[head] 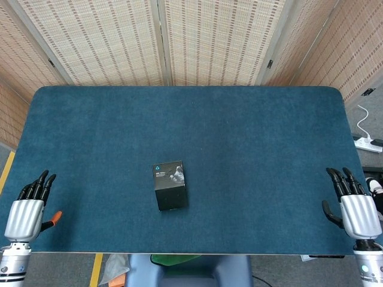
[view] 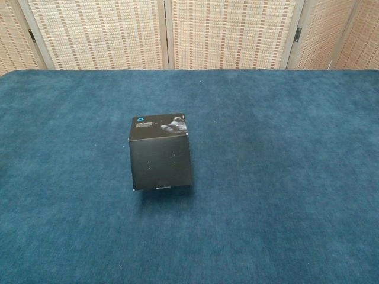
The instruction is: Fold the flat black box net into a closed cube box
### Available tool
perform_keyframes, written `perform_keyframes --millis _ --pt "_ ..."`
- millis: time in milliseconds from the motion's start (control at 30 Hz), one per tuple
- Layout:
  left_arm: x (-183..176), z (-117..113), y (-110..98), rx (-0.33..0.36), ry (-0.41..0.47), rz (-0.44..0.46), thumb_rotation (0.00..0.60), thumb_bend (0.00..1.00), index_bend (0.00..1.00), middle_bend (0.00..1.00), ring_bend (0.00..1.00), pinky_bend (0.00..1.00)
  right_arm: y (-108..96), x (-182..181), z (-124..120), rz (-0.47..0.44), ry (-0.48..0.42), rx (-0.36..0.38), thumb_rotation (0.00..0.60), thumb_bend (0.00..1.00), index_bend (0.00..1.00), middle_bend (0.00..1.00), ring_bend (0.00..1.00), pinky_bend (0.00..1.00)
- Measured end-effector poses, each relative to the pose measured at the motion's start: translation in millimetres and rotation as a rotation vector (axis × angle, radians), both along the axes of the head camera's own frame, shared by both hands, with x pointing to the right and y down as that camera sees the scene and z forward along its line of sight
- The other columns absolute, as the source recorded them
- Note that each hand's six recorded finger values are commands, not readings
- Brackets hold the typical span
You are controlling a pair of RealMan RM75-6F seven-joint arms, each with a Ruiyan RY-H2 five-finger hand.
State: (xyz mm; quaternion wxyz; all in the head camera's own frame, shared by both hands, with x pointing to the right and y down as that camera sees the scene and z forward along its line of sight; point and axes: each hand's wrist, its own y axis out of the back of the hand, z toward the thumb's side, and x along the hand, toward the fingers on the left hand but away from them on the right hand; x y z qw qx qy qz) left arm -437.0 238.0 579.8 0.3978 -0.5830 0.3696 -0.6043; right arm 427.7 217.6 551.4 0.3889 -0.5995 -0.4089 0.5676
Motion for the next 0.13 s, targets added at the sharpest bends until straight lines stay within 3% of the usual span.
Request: perform_keyframes --millis 133 --pt "2.5 -1.1 -1.5 0.009 0.003 0.005 0.600 0.21 0.03 0.10 0.15 0.19 3.4 1.6 -0.4 0.002 -0.005 -0.001 0.600 0.42 0.00 0.09 0.00 0.21"
